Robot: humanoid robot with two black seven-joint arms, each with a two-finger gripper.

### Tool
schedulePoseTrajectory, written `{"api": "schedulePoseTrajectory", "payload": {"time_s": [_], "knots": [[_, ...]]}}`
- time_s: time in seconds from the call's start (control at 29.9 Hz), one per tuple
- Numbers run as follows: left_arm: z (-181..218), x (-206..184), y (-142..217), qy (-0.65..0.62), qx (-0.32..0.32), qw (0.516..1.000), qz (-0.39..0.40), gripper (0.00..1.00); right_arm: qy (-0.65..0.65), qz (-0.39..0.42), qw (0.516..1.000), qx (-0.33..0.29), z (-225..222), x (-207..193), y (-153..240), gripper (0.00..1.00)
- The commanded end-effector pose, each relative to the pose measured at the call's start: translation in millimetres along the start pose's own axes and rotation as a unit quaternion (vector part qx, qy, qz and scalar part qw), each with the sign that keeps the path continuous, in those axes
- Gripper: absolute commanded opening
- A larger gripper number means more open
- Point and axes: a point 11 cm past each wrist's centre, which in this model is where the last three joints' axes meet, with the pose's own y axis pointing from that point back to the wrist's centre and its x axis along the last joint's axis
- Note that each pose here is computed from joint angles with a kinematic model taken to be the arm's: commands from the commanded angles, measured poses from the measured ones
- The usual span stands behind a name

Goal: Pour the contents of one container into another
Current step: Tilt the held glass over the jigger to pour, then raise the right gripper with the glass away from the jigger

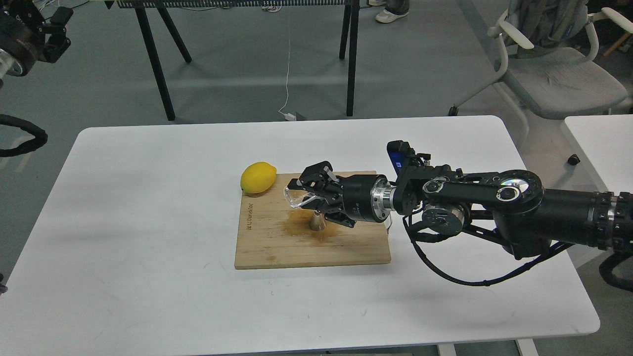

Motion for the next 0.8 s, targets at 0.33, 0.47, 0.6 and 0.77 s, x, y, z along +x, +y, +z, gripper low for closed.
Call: {"api": "schedulePoseTrajectory", "payload": {"time_s": [0.33,0.47,0.6,0.77], "knots": [[0,-1,-1,0.001,-0.001,1.0,0.0,1.0,0.0,0.001,1.0,0.001,-1,1,0,0.02],[0,-1,-1,0.0,-0.001,1.0,-0.001,1.0,0.014,0.001,1.0,0.0,-4,2,0,0.02],[0,-1,-1,0.001,-0.001,1.0,0.0,1.0,0.042,-0.003,0.999,-0.004,-9,1,-1,0.02],[1,0,0,0.0,-0.001,1.0,0.0,1.0,0.097,-0.014,0.995,-0.026,-11,-2,-2,0.02]]}}
